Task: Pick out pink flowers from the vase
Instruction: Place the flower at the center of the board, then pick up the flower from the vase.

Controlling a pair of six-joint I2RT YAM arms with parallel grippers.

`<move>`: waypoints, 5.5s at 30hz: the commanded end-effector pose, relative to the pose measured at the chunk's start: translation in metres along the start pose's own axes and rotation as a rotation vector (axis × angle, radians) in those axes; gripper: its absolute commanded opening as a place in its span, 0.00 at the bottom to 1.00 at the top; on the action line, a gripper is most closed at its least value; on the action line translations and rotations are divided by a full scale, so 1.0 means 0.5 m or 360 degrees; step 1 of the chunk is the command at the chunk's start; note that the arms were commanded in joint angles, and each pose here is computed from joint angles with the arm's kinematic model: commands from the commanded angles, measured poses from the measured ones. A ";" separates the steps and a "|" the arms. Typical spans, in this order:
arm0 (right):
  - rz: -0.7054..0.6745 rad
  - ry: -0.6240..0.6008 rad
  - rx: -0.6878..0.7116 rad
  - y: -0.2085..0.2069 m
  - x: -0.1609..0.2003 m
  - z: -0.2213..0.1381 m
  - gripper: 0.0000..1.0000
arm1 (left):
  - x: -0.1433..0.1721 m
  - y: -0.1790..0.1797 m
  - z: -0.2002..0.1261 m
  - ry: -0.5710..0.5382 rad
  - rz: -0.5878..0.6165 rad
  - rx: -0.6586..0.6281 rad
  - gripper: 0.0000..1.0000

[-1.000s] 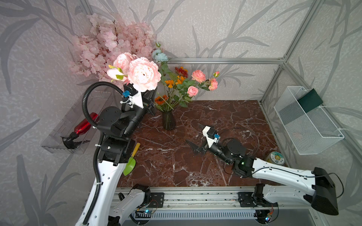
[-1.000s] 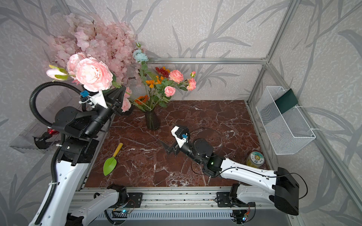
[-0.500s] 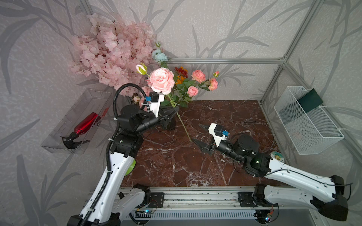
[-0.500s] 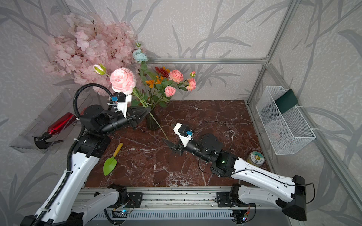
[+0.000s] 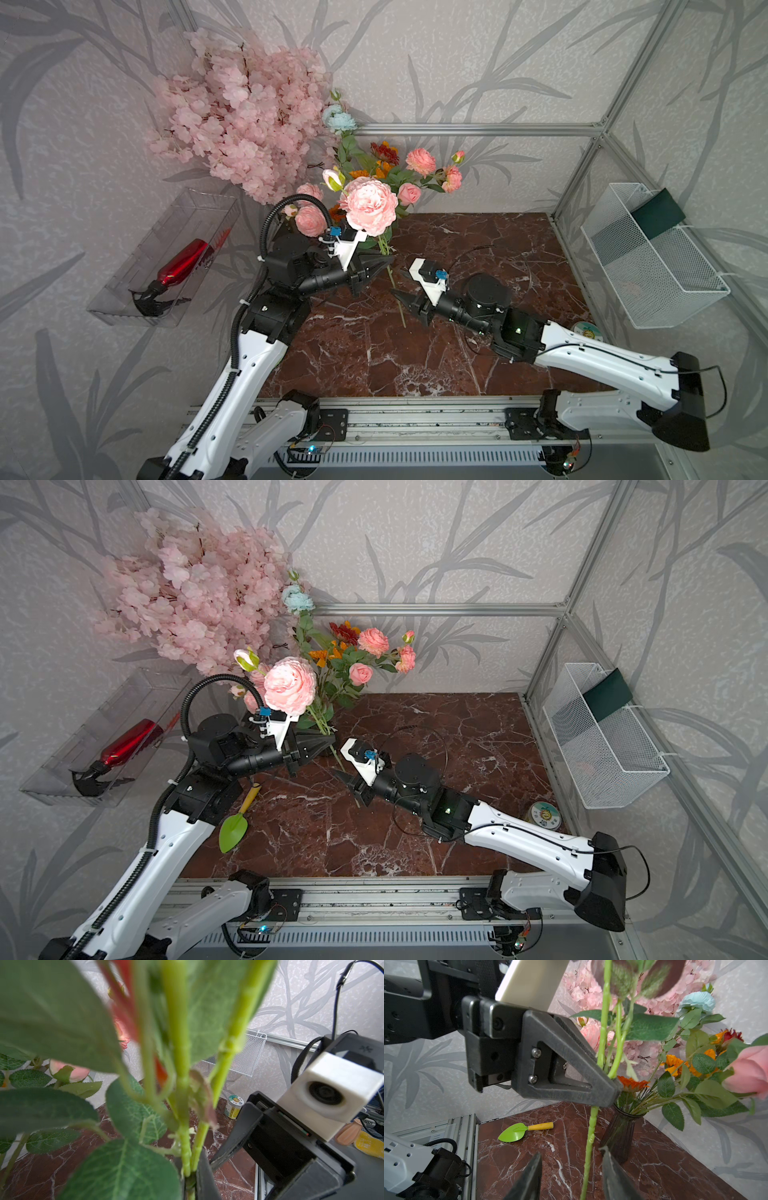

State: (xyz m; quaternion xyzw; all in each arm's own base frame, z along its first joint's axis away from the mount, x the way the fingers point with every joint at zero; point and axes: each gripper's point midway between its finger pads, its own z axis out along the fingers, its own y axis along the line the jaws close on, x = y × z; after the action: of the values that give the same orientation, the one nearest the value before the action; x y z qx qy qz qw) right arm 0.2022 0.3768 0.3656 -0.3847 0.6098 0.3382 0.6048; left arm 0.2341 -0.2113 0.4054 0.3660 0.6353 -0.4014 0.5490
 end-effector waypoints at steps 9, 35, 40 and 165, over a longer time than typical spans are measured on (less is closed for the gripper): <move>0.0054 -0.0068 0.0059 -0.013 -0.040 0.021 0.33 | 0.010 -0.043 -0.002 0.0006 0.0049 0.0130 0.00; 0.0025 -0.0089 0.0175 -0.048 -0.048 -0.041 0.00 | 0.034 -0.037 -0.028 0.0057 0.0181 -0.0045 0.89; 0.0018 0.0078 0.0456 -0.109 -0.014 -0.112 0.00 | 0.053 -0.029 -0.038 0.0009 0.0164 -0.0132 0.99; 0.0680 0.0426 0.0527 -0.317 0.230 -0.227 0.99 | 0.323 0.182 -0.031 0.0273 0.0205 -0.1231 0.73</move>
State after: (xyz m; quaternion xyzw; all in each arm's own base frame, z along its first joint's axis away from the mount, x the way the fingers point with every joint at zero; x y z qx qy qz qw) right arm 0.2925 0.1699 0.2345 -0.1442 0.8414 0.2566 0.4532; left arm 0.2826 -0.1707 0.2193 0.2499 0.7755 -0.0867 0.5733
